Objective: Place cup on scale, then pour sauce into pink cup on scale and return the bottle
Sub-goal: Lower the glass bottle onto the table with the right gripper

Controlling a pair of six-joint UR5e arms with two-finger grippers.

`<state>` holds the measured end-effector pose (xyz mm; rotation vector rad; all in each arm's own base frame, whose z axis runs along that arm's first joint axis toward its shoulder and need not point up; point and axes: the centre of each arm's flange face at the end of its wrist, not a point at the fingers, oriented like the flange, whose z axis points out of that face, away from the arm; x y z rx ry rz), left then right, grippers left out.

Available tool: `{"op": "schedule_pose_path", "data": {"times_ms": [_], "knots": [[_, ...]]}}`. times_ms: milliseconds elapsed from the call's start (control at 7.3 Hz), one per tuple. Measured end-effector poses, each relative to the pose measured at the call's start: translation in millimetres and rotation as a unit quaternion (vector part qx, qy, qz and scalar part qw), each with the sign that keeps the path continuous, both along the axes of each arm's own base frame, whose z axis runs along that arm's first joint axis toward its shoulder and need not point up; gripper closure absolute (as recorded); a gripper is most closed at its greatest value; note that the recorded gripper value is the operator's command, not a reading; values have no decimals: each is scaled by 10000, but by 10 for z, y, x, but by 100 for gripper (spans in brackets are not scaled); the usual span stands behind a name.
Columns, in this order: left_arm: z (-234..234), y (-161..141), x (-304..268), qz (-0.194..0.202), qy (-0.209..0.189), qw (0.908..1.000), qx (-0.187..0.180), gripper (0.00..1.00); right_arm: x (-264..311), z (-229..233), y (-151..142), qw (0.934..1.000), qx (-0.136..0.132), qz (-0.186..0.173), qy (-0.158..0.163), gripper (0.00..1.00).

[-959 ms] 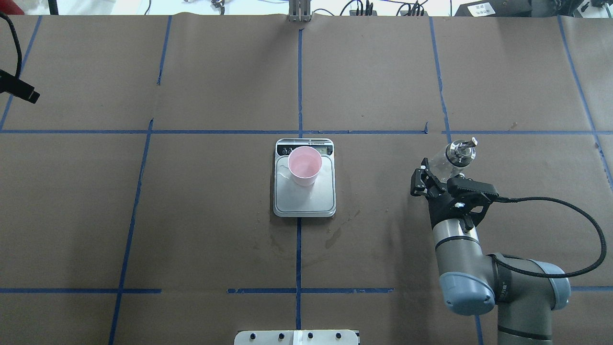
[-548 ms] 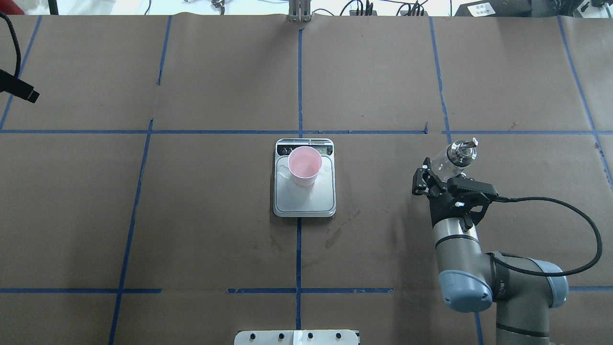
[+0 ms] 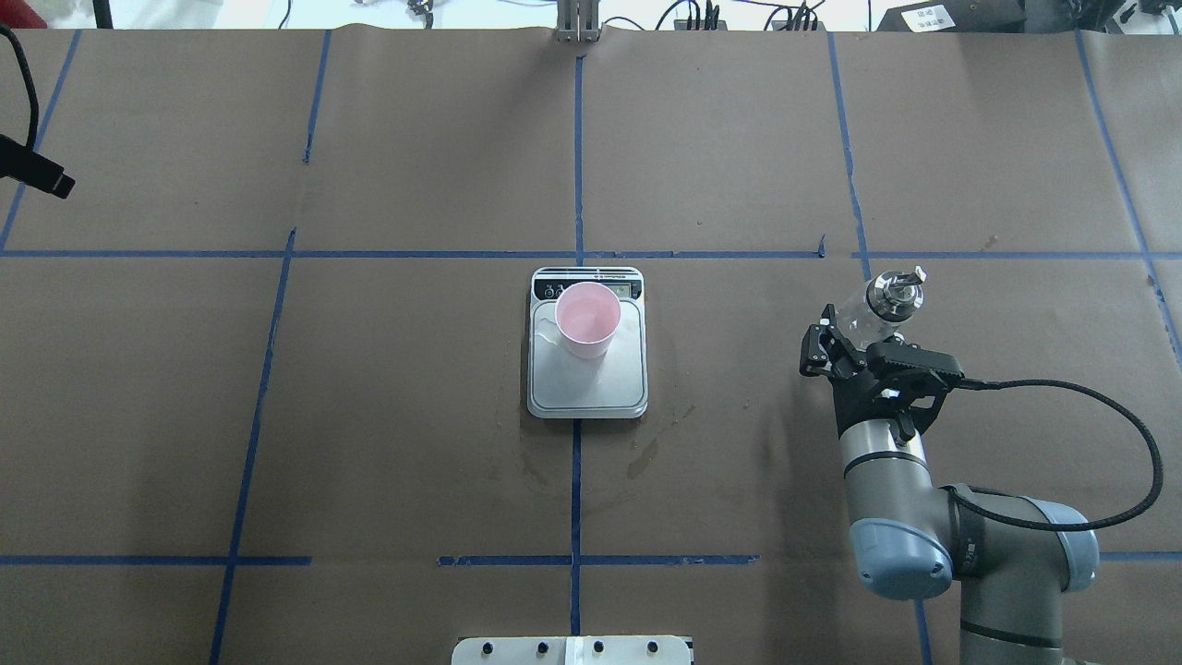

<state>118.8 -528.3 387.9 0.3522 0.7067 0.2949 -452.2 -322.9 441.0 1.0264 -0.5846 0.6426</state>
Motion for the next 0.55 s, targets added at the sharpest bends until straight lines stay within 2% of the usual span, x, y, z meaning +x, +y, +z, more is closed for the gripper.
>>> {"op": "schedule_pose_path", "data": {"times_ms": [548], "knots": [[-12, 2, -1, -2, 4, 10000, 8, 0, 36, 107, 3, 9999, -66, -22, 87, 100]]}}
